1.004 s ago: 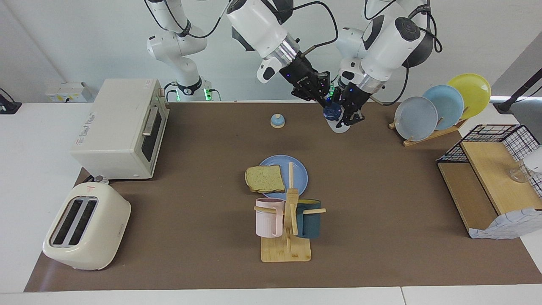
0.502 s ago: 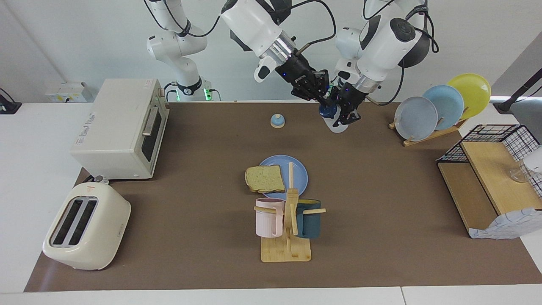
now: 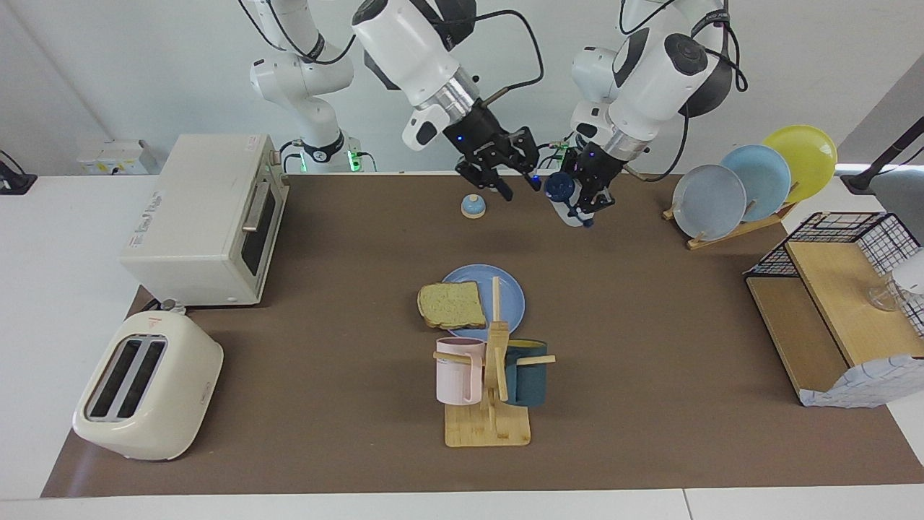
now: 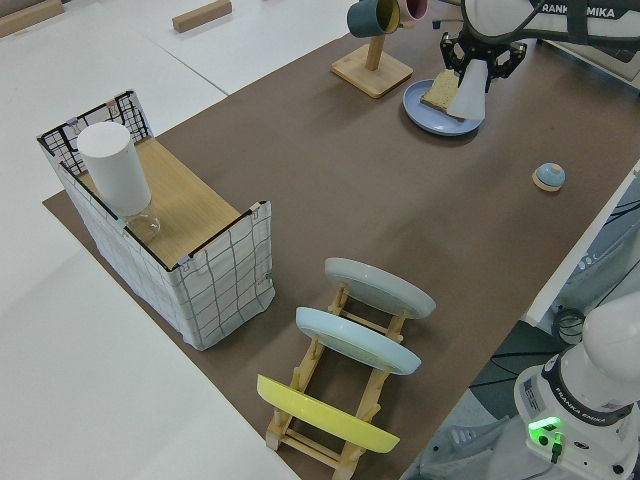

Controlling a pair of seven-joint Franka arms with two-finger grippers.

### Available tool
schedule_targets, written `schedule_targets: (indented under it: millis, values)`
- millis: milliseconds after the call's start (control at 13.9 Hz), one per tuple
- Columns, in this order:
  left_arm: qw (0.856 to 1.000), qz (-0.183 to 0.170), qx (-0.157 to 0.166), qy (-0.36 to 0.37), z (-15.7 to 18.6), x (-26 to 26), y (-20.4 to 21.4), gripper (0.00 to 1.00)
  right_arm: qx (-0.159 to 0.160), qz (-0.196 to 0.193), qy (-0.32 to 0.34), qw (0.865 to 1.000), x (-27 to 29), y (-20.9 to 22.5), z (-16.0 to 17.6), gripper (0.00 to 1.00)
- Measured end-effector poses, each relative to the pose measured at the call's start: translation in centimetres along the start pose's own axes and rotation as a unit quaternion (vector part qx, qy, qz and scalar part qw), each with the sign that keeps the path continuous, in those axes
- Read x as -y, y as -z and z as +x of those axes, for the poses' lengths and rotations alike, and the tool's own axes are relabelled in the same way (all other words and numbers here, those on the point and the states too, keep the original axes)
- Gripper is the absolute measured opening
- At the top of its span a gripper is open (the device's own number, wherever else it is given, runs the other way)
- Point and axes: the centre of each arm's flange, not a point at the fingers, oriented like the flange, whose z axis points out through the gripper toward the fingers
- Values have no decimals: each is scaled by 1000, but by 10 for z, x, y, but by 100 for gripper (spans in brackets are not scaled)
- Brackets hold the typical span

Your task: Put bread on plate and add seasoning

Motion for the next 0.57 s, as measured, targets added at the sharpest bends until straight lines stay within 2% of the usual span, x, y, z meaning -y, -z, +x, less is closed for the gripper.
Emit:
schedule_targets:
  millis: [143, 215, 359, 574]
  values:
    - [1000, 13, 3, -4, 1, 3, 3, 45, 8, -66, 56, 996, -38, 15, 27, 96]
    - [999, 30, 14, -13, 2, 6, 7, 45, 17, -103, 82, 991, -58, 24, 38, 100]
    - [997, 57, 35, -28, 10, 15, 14, 45, 45, -168, 113, 978, -104, 49, 61, 100]
    - [994, 78, 72, -34, 31, 28, 1, 45, 92, -242, 127, 958, -171, 119, 92, 100]
